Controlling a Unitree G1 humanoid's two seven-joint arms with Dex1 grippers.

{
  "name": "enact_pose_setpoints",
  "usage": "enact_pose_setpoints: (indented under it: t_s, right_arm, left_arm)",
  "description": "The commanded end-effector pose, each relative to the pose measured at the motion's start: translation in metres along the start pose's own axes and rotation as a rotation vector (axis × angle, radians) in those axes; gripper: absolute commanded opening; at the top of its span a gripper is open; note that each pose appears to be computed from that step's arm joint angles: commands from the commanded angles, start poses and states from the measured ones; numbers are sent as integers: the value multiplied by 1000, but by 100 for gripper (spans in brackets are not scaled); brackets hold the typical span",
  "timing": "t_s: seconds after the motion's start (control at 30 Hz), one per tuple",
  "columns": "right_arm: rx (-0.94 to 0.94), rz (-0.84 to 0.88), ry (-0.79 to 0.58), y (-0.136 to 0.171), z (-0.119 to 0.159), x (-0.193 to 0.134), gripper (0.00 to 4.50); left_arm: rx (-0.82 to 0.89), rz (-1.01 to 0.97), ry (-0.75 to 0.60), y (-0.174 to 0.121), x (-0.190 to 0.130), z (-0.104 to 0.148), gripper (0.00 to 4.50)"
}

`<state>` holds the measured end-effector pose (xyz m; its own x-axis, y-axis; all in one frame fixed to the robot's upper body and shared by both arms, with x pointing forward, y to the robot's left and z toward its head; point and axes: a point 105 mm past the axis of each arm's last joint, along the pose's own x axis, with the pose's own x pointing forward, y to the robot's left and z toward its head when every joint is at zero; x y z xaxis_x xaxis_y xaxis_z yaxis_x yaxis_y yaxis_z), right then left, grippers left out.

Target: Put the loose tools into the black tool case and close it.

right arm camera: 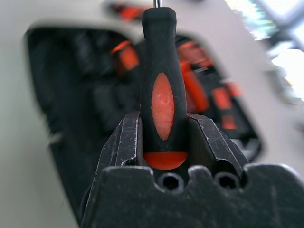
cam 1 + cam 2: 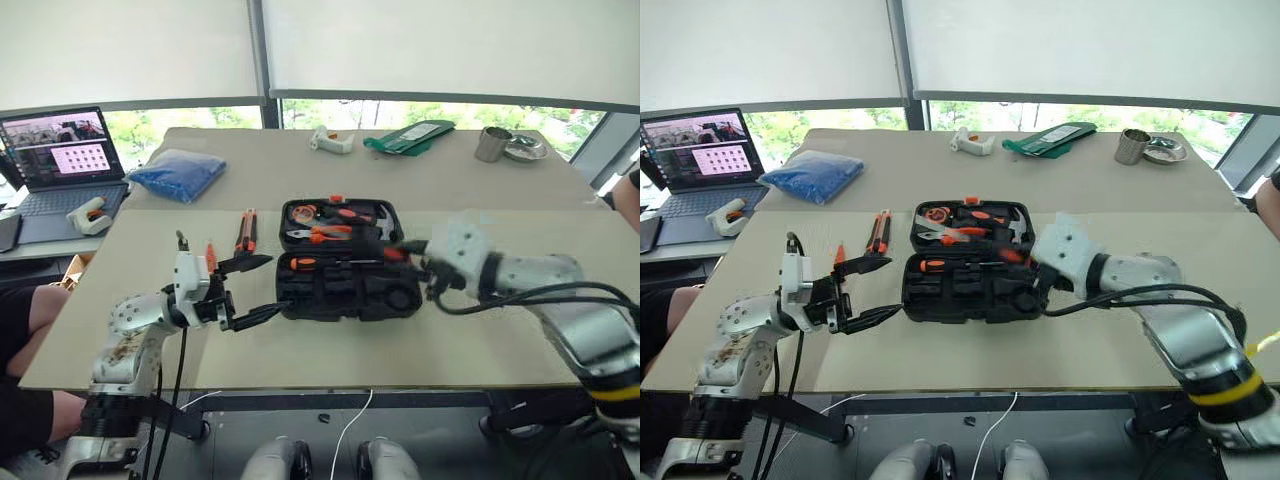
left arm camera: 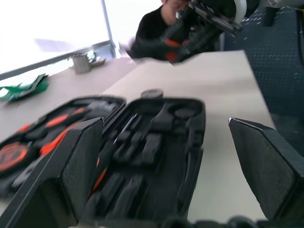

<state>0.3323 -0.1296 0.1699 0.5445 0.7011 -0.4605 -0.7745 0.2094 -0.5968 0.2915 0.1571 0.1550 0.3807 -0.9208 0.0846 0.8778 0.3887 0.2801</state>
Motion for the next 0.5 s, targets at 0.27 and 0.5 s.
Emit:
enact_pose_setpoints:
  t_s: [0.27,0.5]
  right_arm:
    - [-195,156,144,-27,-30,12,101]
    - [-223,189,157,-45,-29,9,101]
  left_arm:
    - [29,25,-1,-10,-3,3,450]
    - [27,28,-5,-14,0,3,450]
